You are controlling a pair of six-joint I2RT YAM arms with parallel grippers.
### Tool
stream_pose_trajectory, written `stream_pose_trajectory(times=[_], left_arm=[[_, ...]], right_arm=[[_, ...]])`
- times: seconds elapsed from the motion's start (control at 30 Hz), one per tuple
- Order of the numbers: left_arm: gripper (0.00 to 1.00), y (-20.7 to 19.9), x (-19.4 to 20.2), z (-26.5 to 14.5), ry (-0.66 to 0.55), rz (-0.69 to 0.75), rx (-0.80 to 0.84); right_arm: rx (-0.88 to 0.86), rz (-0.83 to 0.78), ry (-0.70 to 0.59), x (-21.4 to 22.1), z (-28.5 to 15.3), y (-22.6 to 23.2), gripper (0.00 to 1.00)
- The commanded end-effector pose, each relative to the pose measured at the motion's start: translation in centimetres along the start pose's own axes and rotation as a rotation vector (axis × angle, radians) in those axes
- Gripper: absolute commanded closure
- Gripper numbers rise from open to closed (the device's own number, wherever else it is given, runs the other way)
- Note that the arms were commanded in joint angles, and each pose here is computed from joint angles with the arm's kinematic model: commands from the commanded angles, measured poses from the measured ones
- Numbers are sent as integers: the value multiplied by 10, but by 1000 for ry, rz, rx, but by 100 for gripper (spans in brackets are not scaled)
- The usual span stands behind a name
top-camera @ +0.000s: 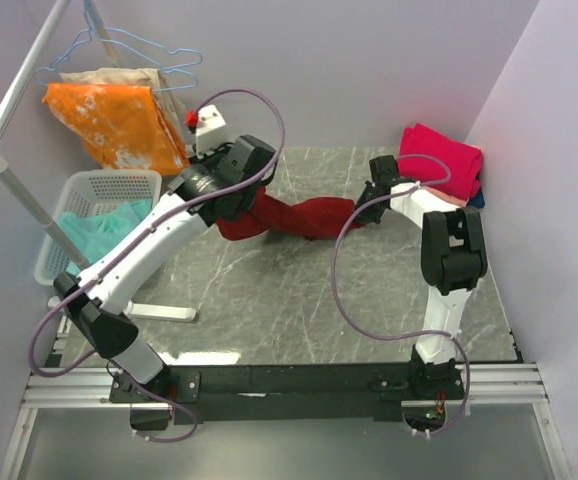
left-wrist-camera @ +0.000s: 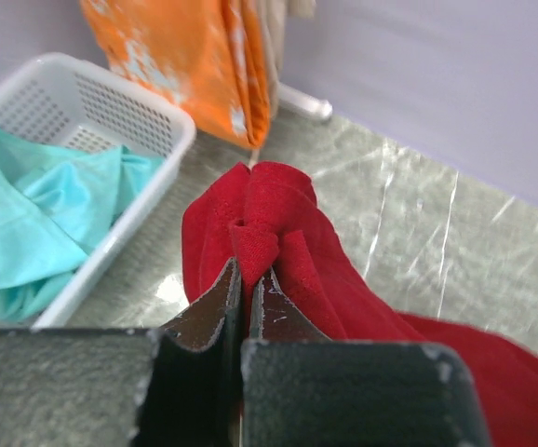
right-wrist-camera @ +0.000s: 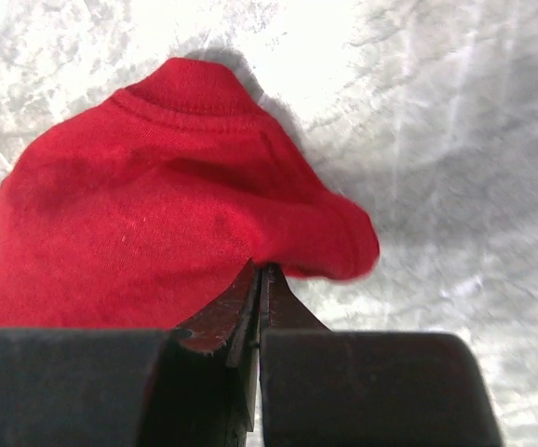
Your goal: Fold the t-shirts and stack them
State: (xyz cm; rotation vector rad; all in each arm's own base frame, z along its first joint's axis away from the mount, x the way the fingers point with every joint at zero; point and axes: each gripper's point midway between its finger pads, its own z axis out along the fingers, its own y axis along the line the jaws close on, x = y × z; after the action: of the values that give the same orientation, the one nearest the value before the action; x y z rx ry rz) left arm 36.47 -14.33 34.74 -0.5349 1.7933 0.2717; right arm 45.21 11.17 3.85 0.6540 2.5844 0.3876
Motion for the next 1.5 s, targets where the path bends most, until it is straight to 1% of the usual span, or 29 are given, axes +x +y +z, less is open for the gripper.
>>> stream_pose_trajectory(times=[0.0,0.03,0.1,0.2,0.3,0.37,0.4,0.47,0.5,0.57,0.6,0.67,0.7,0.73,0.77,0.8,0.87,0.93,0.97,1.0,1.07,1.13,1.17,1.23,1.27,1.3,1.37,1.43,1.47], left_arm=[[99,53,-69,-21,-132,-147,-55],[99,57,-77,-23,-145,-151,-51],[99,70,-89,-27,-168,-177,-54],[99,84,-105,-34,-198,-202,-54],[99,102,-118,-41,-225,-228,-70],[98,114,-126,-47,-242,-256,-74],[98,118,-128,-49,-247,-261,-76],[98,133,-135,-56,-269,-304,-78],[98,139,-137,-58,-275,-308,-77],[97,151,-144,-65,-296,-363,-63],[96,156,-145,-67,-302,-361,-62],[94,173,-145,-72,-315,-390,-64],[92,176,-146,-74,-320,-406,-54],[91,185,-142,-77,-323,-419,-46],[89,182,-141,-78,-317,-423,-9],[84,182,-141,-79,-321,-435,19],[80,176,-129,-79,-302,-432,85],[77,167,-115,-75,-272,-398,110],[77,162,-111,-73,-255,-416,122],[77,159,-96,-67,-219,-352,97],[77,154,-87,-65,-181,-359,99],[77,147,-63,-59,-121,-282,88],[78,144,-55,-57,-100,-295,87],[80,138,-32,-51,-51,-245,85],[82,136,-25,-49,-38,-248,85],[83,130,-17,-47,-17,-239,92],[83,117,-8,-43,4,-232,123],[81,99,8,-41,54,-201,171],[75,87,10,-39,62,-189,204]], right_arm=[[1,-15,-141,-28,-44,5,100],[-8,-17,-184,-35,-61,8,100],[7,-20,-227,-42,-78,6,100],[11,-25,-316,-55,-118,7,100],[-24,-23,-439,-70,-177,13,100],[-29,-19,-503,-76,-206,13,100],[-58,-16,-556,-79,-231,16,100],[-83,-15,-631,-84,-261,17,100],[-119,-12,-689,-85,-288,19,100],[-159,-27,-754,-86,-315,21,100],[-208,-30,-806,-83,-342,23,100],[-253,-47,-867,-80,-364,25,100],[-309,-60,-912,-74,-388,27,100],[-339,-75,-943,-72,-397,28,100],[-381,-81,-984,-66,-416,28,100],[-421,-94,-1003,-63,-426,33,100],[-443,-79,-1038,-59,-443,30,100],[-443,-55,-1052,-58,-455,27,100],[-454,-65,-1062,-56,-462,27,100],[-471,-79,-1072,-55,-468,30,100],[-494,-97,-1066,-50,-473,32,100],[-476,-70,-1033,-47,-470,28,100],[-460,-65,-1009,-46,-462,27,100],[-431,-57,-951,-41,-437,22,100],[-418,-51,-923,-41,-424,21,100],[-390,-42,-883,-38,-401,17,100],[-360,-40,-820,-37,-371,16,100],[-336,-28,-765,-36,-343,14,100],[-304,-21,-730,-36,-326,12,100]])
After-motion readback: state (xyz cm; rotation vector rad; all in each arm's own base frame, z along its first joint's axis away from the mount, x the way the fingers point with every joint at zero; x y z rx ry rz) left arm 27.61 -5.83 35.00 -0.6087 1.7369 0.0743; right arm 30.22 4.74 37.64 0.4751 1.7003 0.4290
